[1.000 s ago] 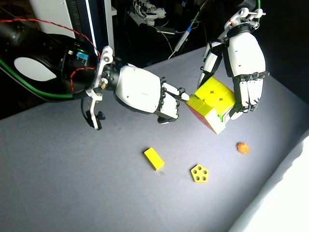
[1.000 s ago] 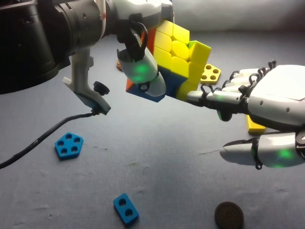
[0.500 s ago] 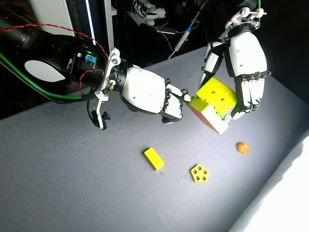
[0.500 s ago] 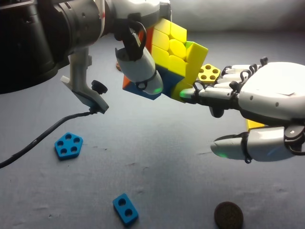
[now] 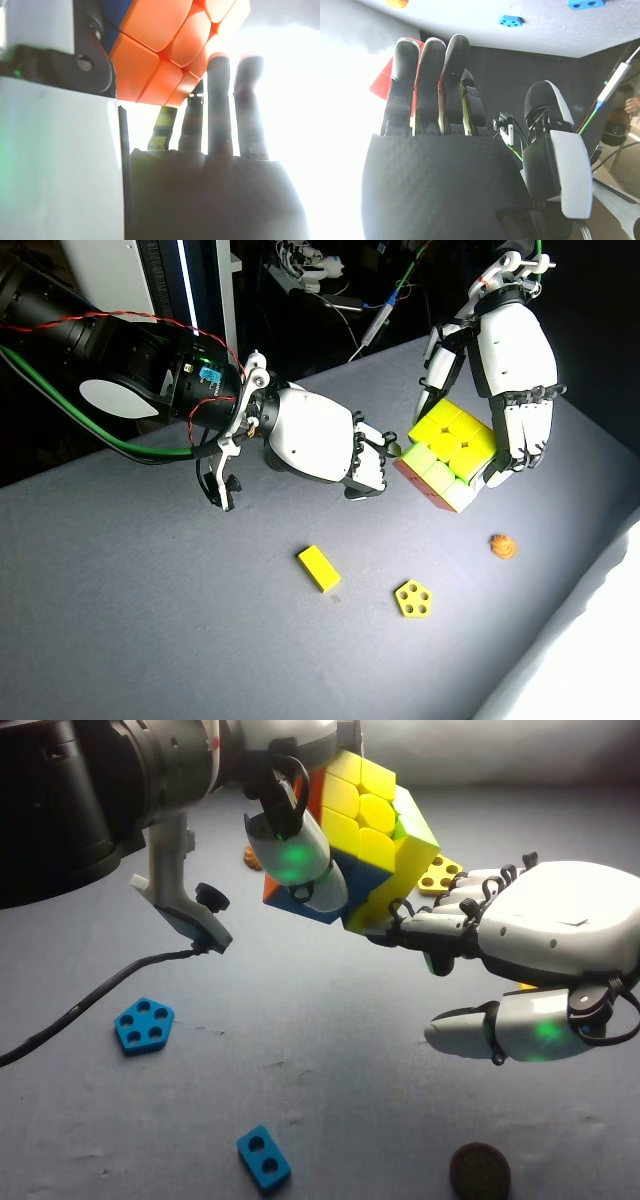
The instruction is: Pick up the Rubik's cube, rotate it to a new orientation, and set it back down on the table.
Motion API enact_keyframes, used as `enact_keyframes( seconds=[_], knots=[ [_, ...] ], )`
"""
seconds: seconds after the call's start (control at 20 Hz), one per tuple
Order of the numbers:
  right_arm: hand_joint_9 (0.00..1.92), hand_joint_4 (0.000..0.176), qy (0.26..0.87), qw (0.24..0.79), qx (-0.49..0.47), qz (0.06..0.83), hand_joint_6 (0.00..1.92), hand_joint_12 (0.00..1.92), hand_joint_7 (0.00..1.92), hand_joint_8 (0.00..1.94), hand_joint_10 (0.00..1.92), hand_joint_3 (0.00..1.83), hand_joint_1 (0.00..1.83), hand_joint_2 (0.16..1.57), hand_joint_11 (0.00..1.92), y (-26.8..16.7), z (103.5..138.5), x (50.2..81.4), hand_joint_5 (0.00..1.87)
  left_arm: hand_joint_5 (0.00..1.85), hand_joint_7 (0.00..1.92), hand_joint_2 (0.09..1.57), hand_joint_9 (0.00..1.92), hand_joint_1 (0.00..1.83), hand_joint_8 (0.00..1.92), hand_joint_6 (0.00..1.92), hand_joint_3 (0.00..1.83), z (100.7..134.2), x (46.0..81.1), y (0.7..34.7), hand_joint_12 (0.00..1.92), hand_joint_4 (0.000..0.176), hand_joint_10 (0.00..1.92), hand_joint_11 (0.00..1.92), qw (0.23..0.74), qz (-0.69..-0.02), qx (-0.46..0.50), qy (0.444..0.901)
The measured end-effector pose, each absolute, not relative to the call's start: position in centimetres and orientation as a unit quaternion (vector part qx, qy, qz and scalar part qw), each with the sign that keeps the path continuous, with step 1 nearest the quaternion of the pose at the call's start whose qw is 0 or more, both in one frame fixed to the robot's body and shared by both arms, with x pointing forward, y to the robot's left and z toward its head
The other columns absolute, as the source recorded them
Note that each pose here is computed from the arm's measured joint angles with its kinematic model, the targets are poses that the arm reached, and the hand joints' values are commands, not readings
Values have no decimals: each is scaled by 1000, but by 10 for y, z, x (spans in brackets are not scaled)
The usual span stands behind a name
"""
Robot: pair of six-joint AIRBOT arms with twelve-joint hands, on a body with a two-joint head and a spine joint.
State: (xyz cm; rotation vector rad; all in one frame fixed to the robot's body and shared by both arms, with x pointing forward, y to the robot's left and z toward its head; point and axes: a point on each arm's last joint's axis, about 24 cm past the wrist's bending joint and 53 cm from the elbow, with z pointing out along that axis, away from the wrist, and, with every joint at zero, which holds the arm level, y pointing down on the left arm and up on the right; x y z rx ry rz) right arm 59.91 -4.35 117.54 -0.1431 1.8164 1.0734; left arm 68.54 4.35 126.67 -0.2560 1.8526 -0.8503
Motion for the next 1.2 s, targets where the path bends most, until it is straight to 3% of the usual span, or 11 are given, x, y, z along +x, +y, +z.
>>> enact_keyframes(
  seconds=[0.25, 0.35, 0.45, 1.0, 1.2],
  knots=[
    [255, 0, 748, 489, -43, 447, 9, 1921, 320, 1202, 1732, 0, 201, 1292, 169, -42, 1174, 606, 75, 512, 403, 1434, 310, 1002, 1921, 1707, 1, 1267, 686, 44, 1921, 0, 1921, 346, 519, -352, -106, 772],
    [268, 0, 748, 487, -35, 448, 12, 1921, 335, 1194, 1722, 0, 205, 1291, 165, -41, 1175, 610, 84, 485, 402, 1443, 304, 985, 1921, 1747, 5, 1267, 686, 45, 1921, 8, 1921, 347, 518, -352, -108, 772],
    [255, 0, 750, 486, -33, 448, 3, 1921, 329, 1190, 1723, 3, 181, 1297, 154, -42, 1174, 611, 62, 508, 412, 1432, 307, 1005, 1921, 1697, 0, 1267, 685, 44, 1921, 0, 1921, 348, 518, -354, -106, 771],
    [264, 0, 747, 487, -24, 453, 4, 1921, 347, 1169, 1708, 0, 203, 1289, 160, -38, 1173, 616, 79, 503, 396, 1439, 303, 995, 1921, 1730, 2, 1271, 686, 43, 1921, 0, 1921, 344, 521, -356, -107, 769],
    [243, 0, 749, 484, -22, 452, 0, 1921, 317, 1193, 1739, 3, 195, 1300, 170, -38, 1169, 615, 63, 546, 411, 1420, 310, 1029, 1921, 1648, 0, 1271, 686, 43, 1921, 0, 1921, 359, 520, -357, -107, 769]
  ],
)
